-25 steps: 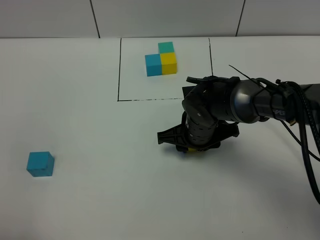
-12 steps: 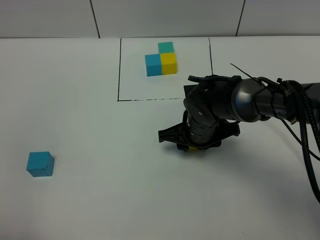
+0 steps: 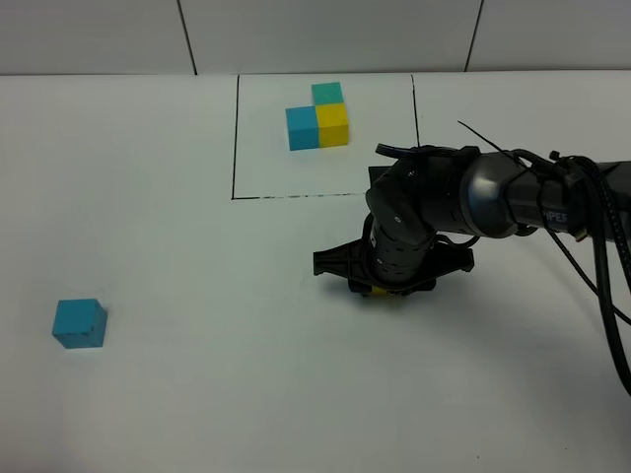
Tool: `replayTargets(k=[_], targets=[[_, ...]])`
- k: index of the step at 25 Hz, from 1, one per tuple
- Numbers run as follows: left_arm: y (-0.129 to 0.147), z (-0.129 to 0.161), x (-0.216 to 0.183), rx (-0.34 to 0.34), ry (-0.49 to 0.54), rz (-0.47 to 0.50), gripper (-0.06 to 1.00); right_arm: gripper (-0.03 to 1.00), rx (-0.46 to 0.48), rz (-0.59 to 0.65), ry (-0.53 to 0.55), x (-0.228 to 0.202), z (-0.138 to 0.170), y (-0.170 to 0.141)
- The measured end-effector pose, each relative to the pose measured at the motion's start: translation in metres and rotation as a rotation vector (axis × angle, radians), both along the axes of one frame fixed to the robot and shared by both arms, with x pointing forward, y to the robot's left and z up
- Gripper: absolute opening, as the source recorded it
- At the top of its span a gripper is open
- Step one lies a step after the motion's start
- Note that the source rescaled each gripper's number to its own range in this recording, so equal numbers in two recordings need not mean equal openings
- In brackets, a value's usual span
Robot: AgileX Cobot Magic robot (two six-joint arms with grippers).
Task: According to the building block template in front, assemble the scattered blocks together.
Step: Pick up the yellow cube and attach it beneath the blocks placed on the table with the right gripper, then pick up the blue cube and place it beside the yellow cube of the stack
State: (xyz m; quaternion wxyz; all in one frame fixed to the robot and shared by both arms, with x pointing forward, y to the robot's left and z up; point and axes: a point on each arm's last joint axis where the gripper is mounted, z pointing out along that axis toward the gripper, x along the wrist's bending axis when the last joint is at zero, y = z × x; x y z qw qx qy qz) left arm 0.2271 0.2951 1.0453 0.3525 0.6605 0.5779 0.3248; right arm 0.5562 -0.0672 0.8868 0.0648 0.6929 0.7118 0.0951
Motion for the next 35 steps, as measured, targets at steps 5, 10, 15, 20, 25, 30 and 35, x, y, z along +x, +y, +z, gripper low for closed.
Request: replayTargets(k=[5, 10, 15, 20, 25, 30, 35], targets=[[0.0, 0.0, 0.0, 0.0, 0.0, 0.0, 0.75, 0.02, 0.003, -0.005, 0.002, 0.0, 0.0, 0.0], [0.0, 0.0, 0.0, 0.0, 0.0, 0.0, 0.75, 0.02, 0.003, -0.002, 0.002, 0.0, 0.0, 0.0], [0.0, 0.0, 0.0, 0.0, 0.0, 0.0, 0.75, 0.19, 0.015, -0.005, -0.001, 0.0, 0.0, 0.001], [0.0, 0.0, 0.0, 0.0, 0.0, 0.0, 0.75, 0.75, 0.029, -0.004, -0.017, 0.0, 0.007, 0.001], [0.0, 0.0, 0.0, 0.0, 0.0, 0.0, 0.75, 0.98, 0.039, 0.011, -0.056, 0.0, 0.032, -0.004], [0.0, 0.0, 0.0, 0.0, 0.0, 0.0, 0.75, 1.0, 0.024, 0.023, -0.086, 0.004, 0.058, -0.021], [0.0, 0.0, 0.0, 0.0, 0.0, 0.0, 0.75, 1.0, 0.013, 0.001, -0.124, 0.002, 0.075, -0.06]])
